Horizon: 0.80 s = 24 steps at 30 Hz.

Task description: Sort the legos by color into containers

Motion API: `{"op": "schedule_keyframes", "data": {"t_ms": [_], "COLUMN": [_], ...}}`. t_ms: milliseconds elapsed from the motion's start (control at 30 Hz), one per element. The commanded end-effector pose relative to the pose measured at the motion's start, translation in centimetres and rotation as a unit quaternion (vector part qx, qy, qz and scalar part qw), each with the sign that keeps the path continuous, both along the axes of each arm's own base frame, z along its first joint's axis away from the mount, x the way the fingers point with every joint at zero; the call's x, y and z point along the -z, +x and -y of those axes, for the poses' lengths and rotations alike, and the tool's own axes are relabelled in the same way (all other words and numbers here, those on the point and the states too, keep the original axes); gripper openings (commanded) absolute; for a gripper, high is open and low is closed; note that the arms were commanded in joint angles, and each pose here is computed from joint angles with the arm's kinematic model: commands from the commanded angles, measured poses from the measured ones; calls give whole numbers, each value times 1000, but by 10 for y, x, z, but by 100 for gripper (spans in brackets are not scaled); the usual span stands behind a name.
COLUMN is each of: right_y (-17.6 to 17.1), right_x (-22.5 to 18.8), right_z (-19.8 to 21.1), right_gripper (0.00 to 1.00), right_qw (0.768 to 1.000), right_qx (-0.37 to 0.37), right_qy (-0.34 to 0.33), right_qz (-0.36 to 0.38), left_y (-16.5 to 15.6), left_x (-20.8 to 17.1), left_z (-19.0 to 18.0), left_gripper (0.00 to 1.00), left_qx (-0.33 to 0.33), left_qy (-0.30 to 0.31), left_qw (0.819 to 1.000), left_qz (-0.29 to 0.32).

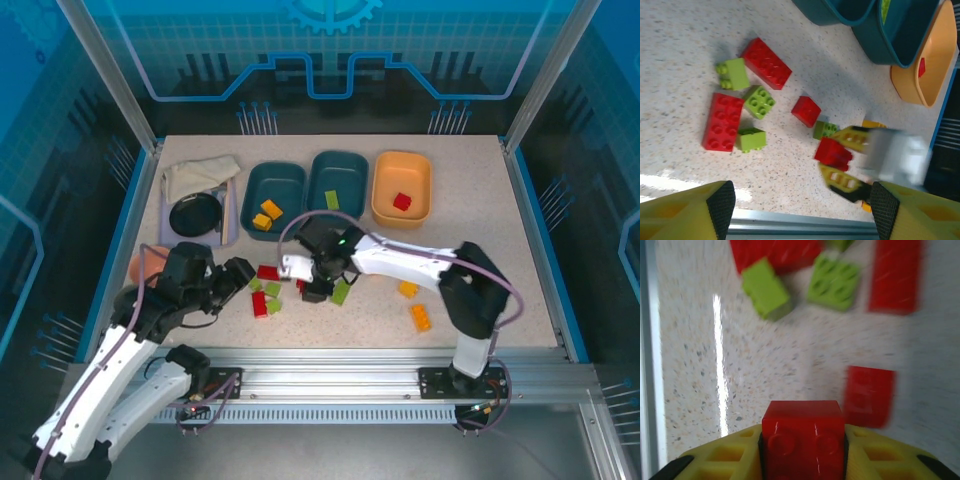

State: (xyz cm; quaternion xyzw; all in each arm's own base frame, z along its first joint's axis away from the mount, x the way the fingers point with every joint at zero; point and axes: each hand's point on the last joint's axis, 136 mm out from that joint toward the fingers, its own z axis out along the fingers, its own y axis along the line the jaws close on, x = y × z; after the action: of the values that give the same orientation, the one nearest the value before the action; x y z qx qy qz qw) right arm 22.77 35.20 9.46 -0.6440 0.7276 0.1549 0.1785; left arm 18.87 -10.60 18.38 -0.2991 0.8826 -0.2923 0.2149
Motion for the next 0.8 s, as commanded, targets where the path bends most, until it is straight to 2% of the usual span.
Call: {"op": "schedule_keyframes", "data": {"t_ms": [0, 167, 300, 400, 533, 767], "right_y": [43, 112, 171, 203, 230, 258], "right_x": [-70, -95, -90, -72, -40, 0], "right_z": [15, 82, 153, 191, 217, 229], "right_gripper": [35, 34, 33, 34, 34, 35], "right_qw": [990, 962, 914, 877, 851, 827], "right_qx": [106, 245, 391, 472, 523, 556], "right_qy": [94, 112, 94, 85, 53, 42], "right_qz": [14, 45, 48, 24, -8, -67], "left_y": [26, 62, 90, 110, 131, 153], "left_x": [-45, -73, -82, -87, -89, -81], "left_z": [32, 68, 99, 119, 140, 162], "left_gripper": [76, 76, 76, 76, 76, 76], "left_qx": [68, 117, 144, 155, 169, 180], "left_qy": [-29, -18, -18, -20, -18, -14], "left_qw": [995, 988, 984, 982, 980, 979], "left_qz": [72, 98, 105, 110, 107, 94]}}
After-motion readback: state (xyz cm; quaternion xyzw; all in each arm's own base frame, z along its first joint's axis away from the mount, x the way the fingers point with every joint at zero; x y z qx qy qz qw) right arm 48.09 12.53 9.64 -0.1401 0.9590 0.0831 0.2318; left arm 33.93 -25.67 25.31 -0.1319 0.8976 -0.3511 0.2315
